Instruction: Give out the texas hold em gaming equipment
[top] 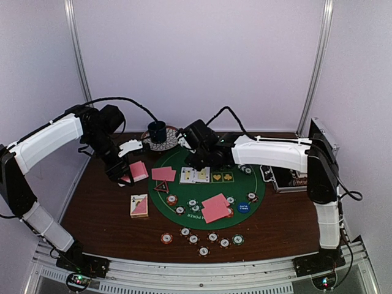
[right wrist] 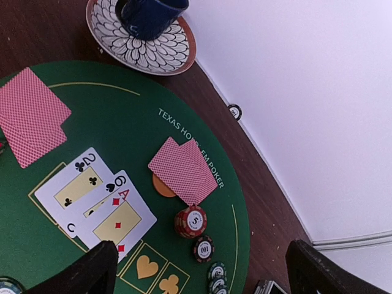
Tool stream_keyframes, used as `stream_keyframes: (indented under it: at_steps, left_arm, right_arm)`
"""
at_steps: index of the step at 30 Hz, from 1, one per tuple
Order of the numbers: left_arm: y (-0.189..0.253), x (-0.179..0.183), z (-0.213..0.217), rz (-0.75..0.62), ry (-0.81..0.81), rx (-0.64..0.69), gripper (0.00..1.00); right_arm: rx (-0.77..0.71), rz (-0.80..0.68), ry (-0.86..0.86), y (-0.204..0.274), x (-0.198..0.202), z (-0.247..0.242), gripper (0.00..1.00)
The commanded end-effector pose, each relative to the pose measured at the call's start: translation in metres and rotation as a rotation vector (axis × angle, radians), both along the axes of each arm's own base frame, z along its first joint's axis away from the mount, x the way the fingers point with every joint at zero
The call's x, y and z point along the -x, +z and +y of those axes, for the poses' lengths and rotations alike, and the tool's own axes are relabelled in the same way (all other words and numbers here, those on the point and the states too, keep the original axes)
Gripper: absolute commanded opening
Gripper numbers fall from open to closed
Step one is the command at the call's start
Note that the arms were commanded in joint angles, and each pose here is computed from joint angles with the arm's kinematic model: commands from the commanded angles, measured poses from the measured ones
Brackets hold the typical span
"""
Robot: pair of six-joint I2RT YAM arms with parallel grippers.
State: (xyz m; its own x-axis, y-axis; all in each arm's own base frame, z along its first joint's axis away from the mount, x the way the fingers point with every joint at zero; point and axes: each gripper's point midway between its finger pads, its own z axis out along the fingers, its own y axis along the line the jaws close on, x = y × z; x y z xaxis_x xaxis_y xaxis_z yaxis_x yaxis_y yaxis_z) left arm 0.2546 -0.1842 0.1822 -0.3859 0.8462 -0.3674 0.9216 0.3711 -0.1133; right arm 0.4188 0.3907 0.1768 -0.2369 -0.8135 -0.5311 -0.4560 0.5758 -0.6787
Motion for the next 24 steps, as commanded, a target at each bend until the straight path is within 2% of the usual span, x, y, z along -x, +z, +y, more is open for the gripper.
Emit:
stream_keyframes:
  at_steps: [1, 3, 8, 14, 17, 24]
  left_arm:
    - [0.017, -0.004, -0.004, -0.044, -0.011, 0.036, 0.0]
    - [0.017, -0.004, -0.005, -0.045, -0.012, 0.039, 0.0]
    - [0.018, -0.006, -0.006, -0.045, -0.012, 0.044, 0.0]
    - [0.019, -0.006, -0.006, -0.049, -0.011, 0.044, 0.0]
    - [0.019, -0.007, -0.007, -0.049, -0.009, 0.047, 0.0]
    - [0.02, -0.011, -0.009, -0.052, -0.005, 0.056, 0.0]
  right_arm:
    - [-0.324, 0.05, -0.05, 0.059, 0.016, -0.005, 1.0]
    - [-0.461, 0.167, -0.014, 0.064, 0.026, 0.003, 1.0]
    - [-0.828, 0.67, 0.16, 0.058, 0.063, 0.05, 1.0]
    - [-1.133, 0.989, 0.216, 0.076, 0.094, 0.089, 0.98]
    - [-1.22, 1.139, 0.218, 0.076, 0.107, 0.107, 0.95]
    - [-1.283, 1.337, 0.138, 0.052, 0.125, 0.134, 0.95]
